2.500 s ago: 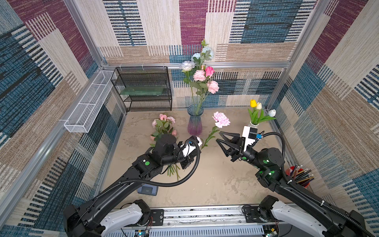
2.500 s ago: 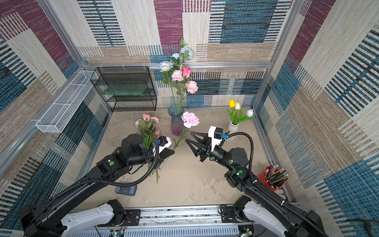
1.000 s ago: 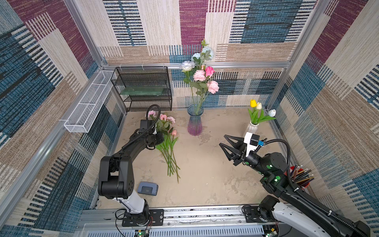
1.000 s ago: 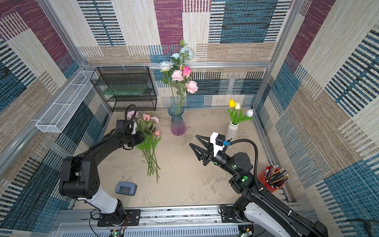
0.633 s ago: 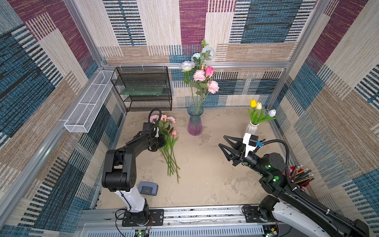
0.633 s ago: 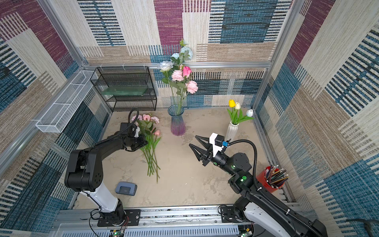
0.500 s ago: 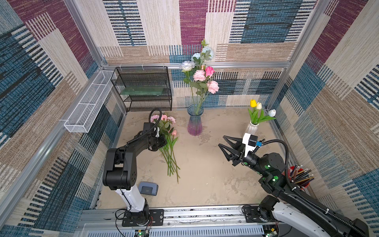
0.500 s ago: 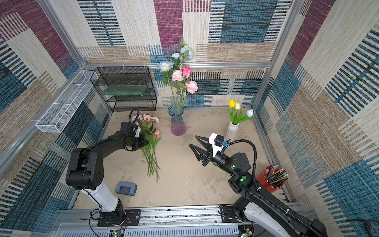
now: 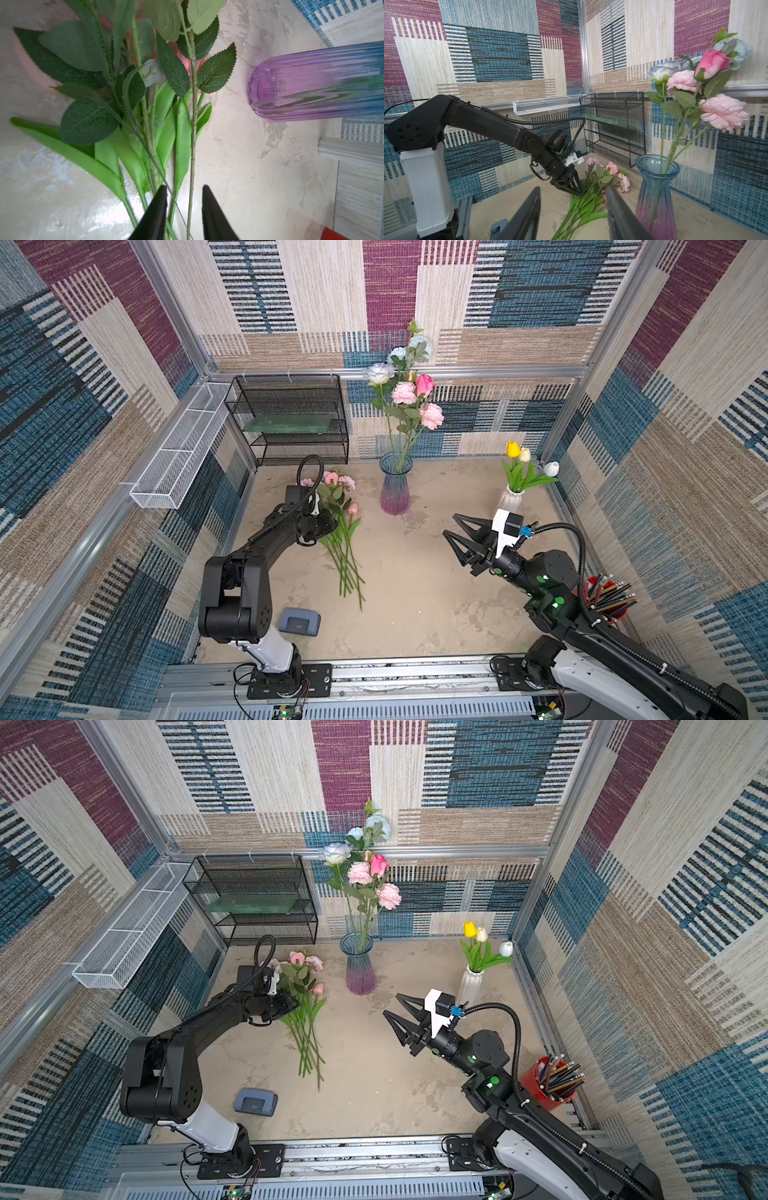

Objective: Pick out pink flowers from the vase
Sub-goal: Place the flower at the center of the board.

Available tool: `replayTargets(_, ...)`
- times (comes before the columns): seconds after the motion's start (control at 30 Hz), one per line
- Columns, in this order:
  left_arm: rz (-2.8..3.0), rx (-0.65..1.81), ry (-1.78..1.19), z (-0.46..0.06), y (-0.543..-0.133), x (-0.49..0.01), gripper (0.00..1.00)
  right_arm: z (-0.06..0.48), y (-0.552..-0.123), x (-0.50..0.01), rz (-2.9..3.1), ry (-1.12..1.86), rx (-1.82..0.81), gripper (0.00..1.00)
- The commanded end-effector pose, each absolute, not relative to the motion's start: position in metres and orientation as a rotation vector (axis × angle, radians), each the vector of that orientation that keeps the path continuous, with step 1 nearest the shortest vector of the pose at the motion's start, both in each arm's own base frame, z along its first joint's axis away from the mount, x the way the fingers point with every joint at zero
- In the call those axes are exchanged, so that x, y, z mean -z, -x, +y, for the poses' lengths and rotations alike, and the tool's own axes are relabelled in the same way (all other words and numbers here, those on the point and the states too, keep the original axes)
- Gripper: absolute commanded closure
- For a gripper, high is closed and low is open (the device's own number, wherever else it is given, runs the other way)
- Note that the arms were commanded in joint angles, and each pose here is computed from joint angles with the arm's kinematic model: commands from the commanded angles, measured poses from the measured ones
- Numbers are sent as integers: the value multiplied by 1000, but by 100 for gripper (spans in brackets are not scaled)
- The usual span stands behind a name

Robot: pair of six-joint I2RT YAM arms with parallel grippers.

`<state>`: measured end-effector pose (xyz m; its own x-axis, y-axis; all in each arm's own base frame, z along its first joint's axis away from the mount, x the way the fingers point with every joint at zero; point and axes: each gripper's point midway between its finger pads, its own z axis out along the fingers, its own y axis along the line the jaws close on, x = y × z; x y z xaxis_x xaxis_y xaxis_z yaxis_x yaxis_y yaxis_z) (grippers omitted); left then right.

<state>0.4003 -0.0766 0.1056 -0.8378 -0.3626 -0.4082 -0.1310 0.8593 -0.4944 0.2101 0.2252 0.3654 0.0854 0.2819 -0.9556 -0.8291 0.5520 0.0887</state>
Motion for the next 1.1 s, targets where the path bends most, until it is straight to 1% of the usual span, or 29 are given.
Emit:
replayTargets(0.0,2535,565,334,-70,-391,-111,68,220,-214,-367,1227,534,-864,47)
replayTargets(0.2,2501,501,331,-61,-377,-129,68,218,-217,-365,1249,518,-856,47)
replayTargets(0.33,2452,457,280,-62,-365,-154,67,217,-224,-361,1295,502,-825,47)
replayTargets(0.47,2405,345,38,-91,-342,-184,67,219,-235,-358,1356,473,-816,48)
replayTargets(0.6,2384,320,-207,-132,-309,-197,67,229,-247,-353,1428,489,-816,48)
replayTargets(0.73,2351,351,-338,-151,-274,-201,67,235,-266,-352,1496,470,-812,48)
replayTargets(0.93,2255,418,-399,-148,-237,-210,67,227,-308,-350,1568,398,-873,49)
replayTargets(1.07,2197,482,-433,-147,-219,-219,67,220,-339,-350,1569,358,-865,52)
